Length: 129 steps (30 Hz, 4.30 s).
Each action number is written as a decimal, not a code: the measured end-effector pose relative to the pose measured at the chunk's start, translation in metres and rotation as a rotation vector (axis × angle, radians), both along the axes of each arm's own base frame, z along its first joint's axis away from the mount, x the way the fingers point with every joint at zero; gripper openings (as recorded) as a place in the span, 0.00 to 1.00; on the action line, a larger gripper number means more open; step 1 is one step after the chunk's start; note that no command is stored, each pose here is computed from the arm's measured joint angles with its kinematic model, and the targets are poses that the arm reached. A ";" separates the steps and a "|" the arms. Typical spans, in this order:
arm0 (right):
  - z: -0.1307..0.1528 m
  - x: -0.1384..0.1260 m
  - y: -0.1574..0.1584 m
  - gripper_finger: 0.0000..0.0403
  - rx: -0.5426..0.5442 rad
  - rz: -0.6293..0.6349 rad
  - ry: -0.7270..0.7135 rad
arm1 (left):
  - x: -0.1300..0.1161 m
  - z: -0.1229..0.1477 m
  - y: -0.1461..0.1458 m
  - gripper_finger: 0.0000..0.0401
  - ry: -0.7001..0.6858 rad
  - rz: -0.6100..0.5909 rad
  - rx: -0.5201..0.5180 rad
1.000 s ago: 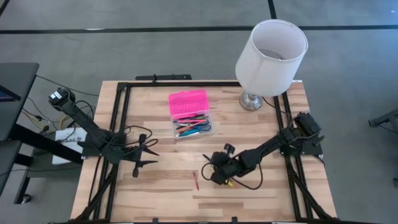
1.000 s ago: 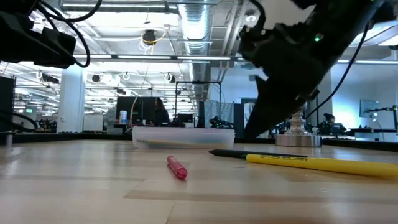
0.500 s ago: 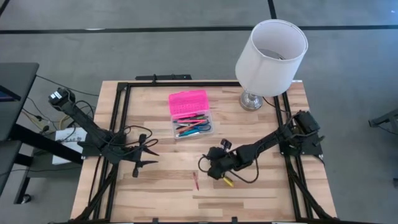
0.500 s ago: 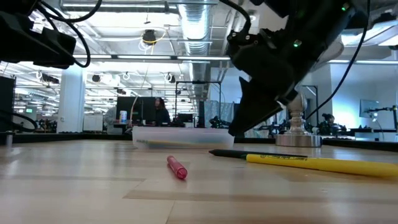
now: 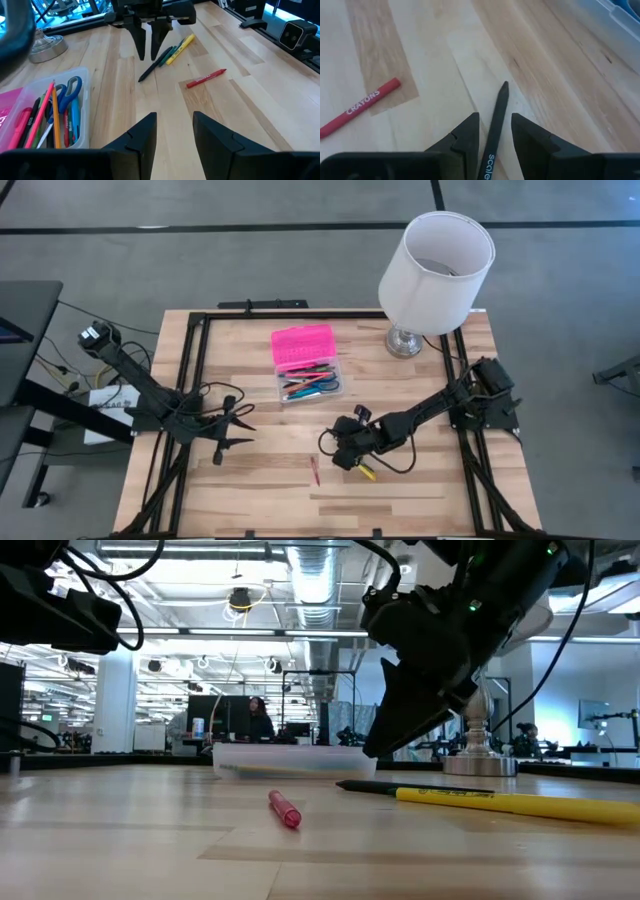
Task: Pick & place school supplies into a supply box
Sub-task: Put the black pen into the pink supply box
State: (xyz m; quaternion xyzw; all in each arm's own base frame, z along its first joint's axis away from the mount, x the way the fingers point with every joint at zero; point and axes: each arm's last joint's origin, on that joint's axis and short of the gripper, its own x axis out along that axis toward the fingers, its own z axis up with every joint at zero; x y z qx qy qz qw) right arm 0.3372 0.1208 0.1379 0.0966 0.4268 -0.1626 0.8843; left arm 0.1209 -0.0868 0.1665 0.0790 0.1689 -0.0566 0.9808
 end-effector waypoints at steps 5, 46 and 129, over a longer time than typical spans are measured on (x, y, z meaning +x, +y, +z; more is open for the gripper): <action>-0.016 0.004 -0.006 0.26 0.012 -0.008 0.039 | 0.000 0.000 0.000 0.31 0.000 0.001 -0.001; -0.009 0.017 -0.049 0.26 0.239 0.058 0.432 | -0.001 -0.002 -0.001 0.31 0.036 -0.026 -0.032; 0.074 0.064 -0.040 0.02 -0.550 0.268 0.255 | -0.002 -0.004 -0.001 0.31 0.058 -0.026 -0.062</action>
